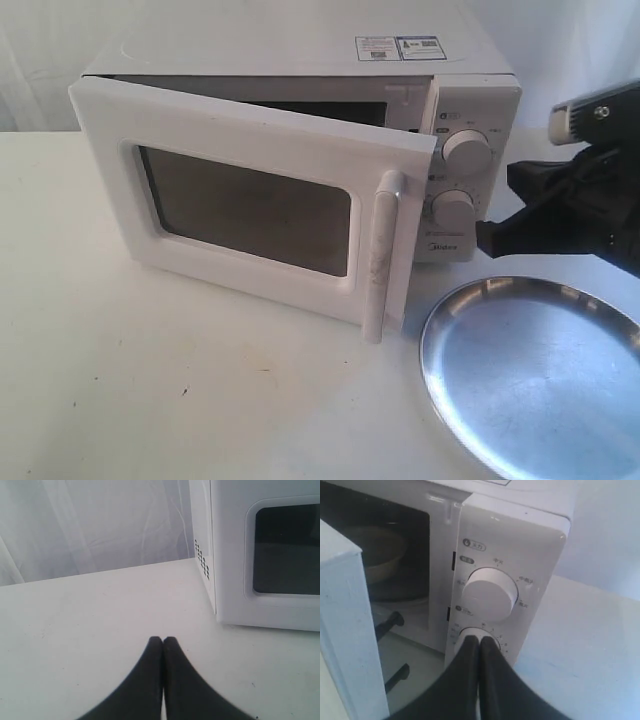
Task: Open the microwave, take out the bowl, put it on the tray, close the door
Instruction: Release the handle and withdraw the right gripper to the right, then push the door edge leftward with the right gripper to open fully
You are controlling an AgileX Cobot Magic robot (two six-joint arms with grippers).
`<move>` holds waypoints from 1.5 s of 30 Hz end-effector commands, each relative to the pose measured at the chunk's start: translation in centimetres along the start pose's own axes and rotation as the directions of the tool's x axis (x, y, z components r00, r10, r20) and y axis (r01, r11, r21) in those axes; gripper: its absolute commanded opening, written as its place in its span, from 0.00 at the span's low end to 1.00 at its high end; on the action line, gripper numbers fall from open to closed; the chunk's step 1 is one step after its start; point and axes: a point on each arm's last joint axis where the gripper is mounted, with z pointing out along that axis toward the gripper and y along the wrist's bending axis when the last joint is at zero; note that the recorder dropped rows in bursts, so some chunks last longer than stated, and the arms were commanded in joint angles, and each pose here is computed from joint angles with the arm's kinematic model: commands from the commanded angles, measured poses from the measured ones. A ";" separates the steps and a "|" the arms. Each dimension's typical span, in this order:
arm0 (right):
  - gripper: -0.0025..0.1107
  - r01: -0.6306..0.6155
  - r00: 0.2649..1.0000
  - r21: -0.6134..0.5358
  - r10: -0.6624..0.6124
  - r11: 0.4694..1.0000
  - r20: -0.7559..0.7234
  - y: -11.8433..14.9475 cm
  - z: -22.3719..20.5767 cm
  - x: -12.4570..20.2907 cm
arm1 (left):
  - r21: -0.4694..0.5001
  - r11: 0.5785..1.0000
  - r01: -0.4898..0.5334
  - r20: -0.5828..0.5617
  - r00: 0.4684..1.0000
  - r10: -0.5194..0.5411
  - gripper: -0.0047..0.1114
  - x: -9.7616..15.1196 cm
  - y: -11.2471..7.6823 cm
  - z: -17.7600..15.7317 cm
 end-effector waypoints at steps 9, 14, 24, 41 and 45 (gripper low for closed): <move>0.02 0.030 1.000 0.027 -0.030 0.999 -0.001 -0.2 4.9 3.1 | 0.005 1.000 0.007 0.009 1.000 -0.007 0.04 -0.1 0.0 0.0; 0.02 0.112 0.992 -0.063 -0.108 0.992 0.067 0.9 6.1 3.6 | 0.005 1.000 0.007 0.009 1.000 -0.007 0.04 -0.1 0.0 0.0; 0.02 0.178 0.974 -0.200 -0.144 0.964 0.174 2.6 6.2 2.8 | 0.005 1.000 0.007 0.009 1.000 -0.007 0.04 -0.1 0.0 0.0; 0.02 0.357 0.932 -0.655 -0.207 0.666 0.297 7.0 3.0 2.7 | 0.005 1.000 0.007 0.009 1.000 -0.007 0.04 -0.1 0.0 0.0; 0.02 0.411 0.911 -0.740 -0.226 0.533 0.344 7.8 1.4 2.7 | 0.005 1.000 0.007 0.009 1.000 -0.007 0.04 -0.1 0.0 0.0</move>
